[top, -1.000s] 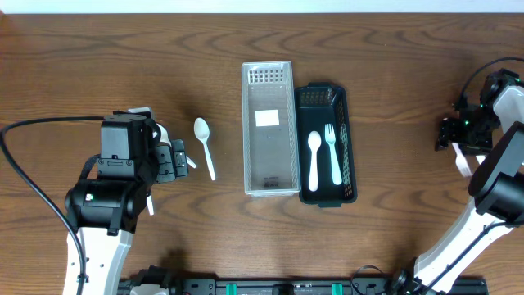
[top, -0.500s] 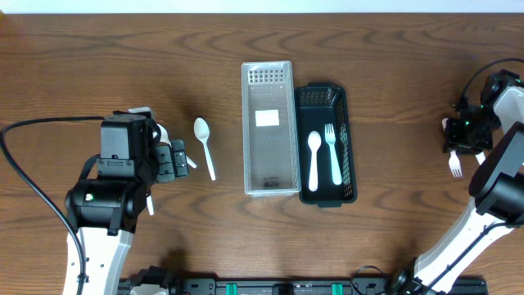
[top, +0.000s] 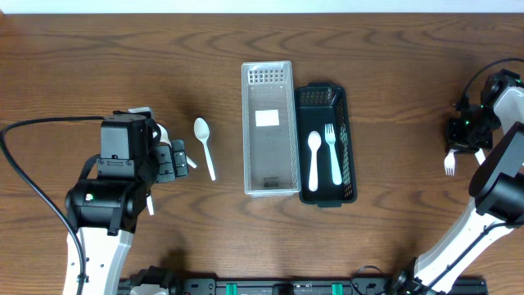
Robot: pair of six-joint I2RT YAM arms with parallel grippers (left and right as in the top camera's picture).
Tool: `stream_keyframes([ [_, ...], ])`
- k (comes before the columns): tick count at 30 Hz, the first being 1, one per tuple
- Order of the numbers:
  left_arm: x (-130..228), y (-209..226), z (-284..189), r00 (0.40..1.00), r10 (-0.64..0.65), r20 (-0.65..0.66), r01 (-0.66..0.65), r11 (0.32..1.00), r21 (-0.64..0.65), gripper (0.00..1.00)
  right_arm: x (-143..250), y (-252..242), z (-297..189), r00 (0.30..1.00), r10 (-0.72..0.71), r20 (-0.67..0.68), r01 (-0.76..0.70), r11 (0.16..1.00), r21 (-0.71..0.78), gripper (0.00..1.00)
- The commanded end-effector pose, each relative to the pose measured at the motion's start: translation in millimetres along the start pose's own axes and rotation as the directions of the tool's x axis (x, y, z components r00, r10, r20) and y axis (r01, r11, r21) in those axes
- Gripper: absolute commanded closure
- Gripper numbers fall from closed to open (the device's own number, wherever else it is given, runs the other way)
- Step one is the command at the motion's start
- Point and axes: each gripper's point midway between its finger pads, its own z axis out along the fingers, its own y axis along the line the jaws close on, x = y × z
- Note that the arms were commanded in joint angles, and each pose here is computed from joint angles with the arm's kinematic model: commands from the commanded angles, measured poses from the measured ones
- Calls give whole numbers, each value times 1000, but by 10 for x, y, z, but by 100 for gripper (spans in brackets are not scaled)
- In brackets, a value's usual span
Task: Pack container
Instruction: 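Carry the fork into the dark basket and release it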
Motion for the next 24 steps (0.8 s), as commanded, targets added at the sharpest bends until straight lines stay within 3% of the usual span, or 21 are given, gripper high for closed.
stream_keyframes([
  [1, -39, 15, -27, 1000, -14, 10, 14, 1000, -5, 2, 22, 133, 118, 1000, 1, -17, -2, 999, -44, 91],
  [7, -38, 16, -27, 1000, -14, 9, 14, 1000, -5, 2, -210, 446, -299, 996, -53, 76, 58, 996, -72, 93],
  [14, -38, 15, -27, 1000, -14, 9, 14, 1000, -5, 2, -403, 1248, -1359, 944, -145, 295, 170, 984, -61, 92],
  [19, -38, 15, -27, 1000, -14, 9, 14, 1000, -5, 2, -203, 2107, -2081, 870, -189, 455, 255, 963, -87, 95],
  [24, -37, 15, -27, 1000, -14, 9, 14, 1000, -5, 2, 154, 2902, -2227, 849, -222, 480, 326, 934, -145, 94],
])
